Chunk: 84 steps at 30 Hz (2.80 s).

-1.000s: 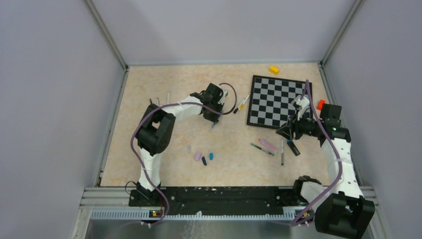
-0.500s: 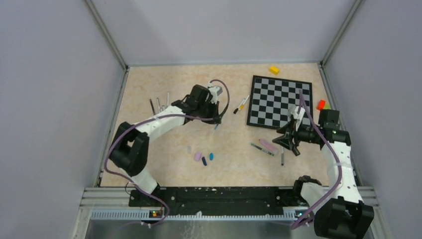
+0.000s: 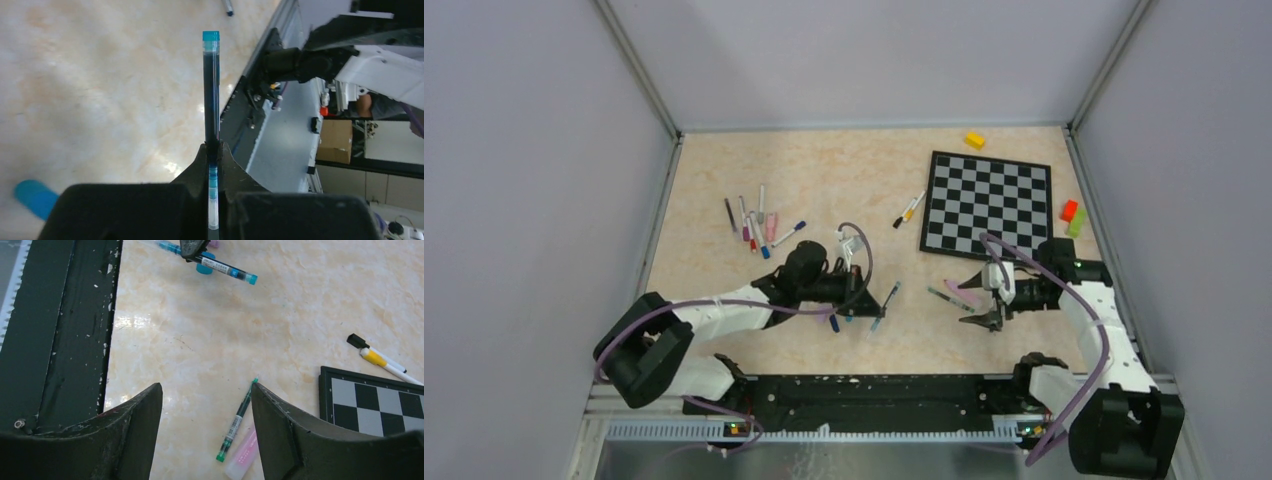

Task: Open the pen caps
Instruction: Pick up the pen from the center of the board, then open the pen cap from the pen.

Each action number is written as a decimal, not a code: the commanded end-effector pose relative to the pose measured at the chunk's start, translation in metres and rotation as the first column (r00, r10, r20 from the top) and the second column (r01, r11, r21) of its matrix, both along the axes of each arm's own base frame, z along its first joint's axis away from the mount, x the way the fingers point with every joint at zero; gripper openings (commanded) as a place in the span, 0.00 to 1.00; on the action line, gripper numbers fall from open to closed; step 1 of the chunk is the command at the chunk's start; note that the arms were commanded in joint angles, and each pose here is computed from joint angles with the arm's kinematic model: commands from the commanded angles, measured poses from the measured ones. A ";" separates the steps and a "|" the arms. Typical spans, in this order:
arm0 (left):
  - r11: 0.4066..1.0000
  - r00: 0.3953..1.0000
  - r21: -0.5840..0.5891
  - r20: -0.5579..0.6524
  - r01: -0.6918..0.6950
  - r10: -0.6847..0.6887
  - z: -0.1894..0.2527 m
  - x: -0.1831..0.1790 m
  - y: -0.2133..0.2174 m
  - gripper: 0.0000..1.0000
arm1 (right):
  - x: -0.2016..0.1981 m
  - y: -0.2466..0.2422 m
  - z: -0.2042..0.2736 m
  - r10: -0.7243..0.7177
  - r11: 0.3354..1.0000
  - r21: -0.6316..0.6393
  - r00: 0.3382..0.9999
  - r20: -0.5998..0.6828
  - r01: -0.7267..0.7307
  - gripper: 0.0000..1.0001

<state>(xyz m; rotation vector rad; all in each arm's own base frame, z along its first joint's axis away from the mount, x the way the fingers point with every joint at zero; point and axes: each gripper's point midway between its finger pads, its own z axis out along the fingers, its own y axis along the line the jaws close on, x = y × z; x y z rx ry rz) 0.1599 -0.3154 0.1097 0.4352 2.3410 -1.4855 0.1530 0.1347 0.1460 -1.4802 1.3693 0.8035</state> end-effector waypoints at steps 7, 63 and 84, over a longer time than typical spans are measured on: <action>0.972 0.994 -0.210 0.053 0.109 -0.099 0.041 -0.044 -0.044 0.00 | -0.003 0.012 0.008 0.144 0.990 -0.006 0.983 0.111 -0.144 0.64; 0.970 0.933 -0.213 0.312 -0.116 0.180 0.101 -0.006 -0.043 0.97 | -0.046 0.044 -0.035 0.371 0.907 -0.225 0.928 0.032 -0.355 0.00; 0.803 0.898 -0.498 0.101 -0.327 0.428 0.124 0.008 -0.012 0.96 | 0.014 0.047 0.001 -0.072 0.993 -0.107 0.986 -0.147 0.057 0.00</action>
